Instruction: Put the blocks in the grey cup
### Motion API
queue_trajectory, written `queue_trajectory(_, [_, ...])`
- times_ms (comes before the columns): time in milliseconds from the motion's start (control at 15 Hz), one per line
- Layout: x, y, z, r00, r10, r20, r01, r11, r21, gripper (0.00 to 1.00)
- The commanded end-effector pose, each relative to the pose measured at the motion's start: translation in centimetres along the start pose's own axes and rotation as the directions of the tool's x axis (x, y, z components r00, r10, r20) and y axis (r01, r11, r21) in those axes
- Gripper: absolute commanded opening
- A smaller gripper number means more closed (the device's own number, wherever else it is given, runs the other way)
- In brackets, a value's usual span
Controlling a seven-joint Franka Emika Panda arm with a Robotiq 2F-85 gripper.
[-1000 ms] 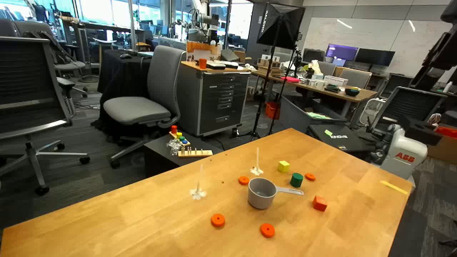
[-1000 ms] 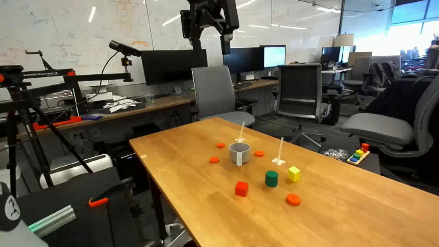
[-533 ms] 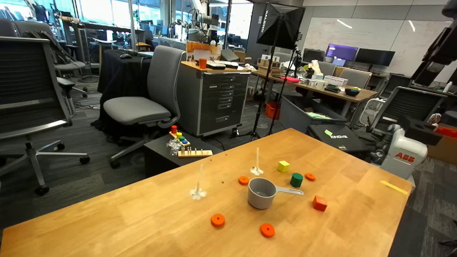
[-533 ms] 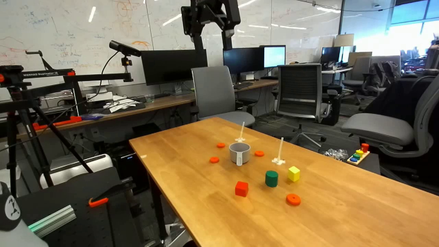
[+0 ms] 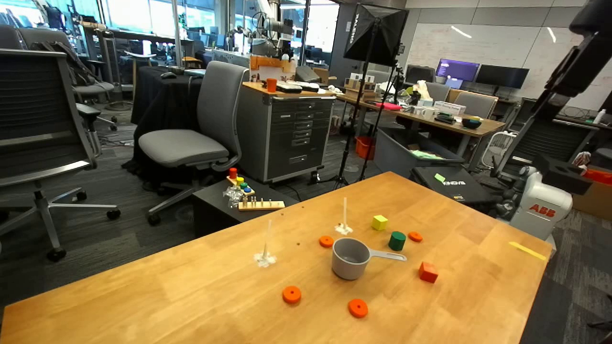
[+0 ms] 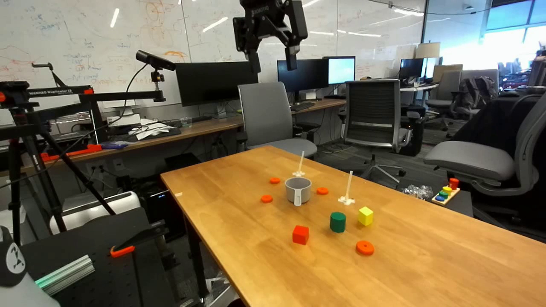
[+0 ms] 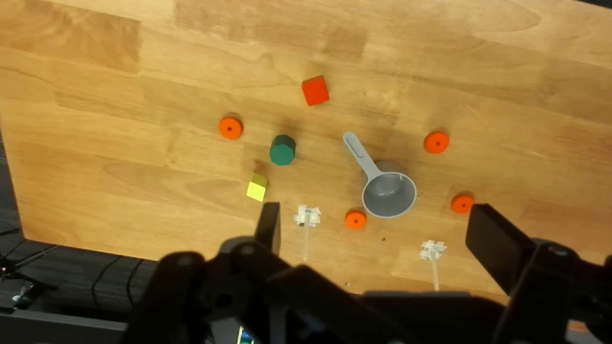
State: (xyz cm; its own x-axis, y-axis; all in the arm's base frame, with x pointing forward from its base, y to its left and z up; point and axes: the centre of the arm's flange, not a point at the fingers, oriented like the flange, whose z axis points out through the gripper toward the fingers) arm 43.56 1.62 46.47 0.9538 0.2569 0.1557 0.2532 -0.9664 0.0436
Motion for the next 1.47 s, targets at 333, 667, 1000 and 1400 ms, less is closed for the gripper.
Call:
queue_trajectory(333, [13.4,2.7,10.5,0.998,-0.048,0.035,0.050,0.997,-0.057,1.00])
queue_trajectory(667, [14.7,2.8,20.0,0.983,-0.066,0.171,0.077,0.995,-0.060,1.00])
queue_trajectory(1000, [15.4,3.3,26.9,0.963,-0.090,0.254,0.107,0.993,-0.054,1.00])
queue_trajectory(1400, [17.9,3.9,32.1,0.957,-0.084,0.278,0.099,0.994,-0.040,1.00])
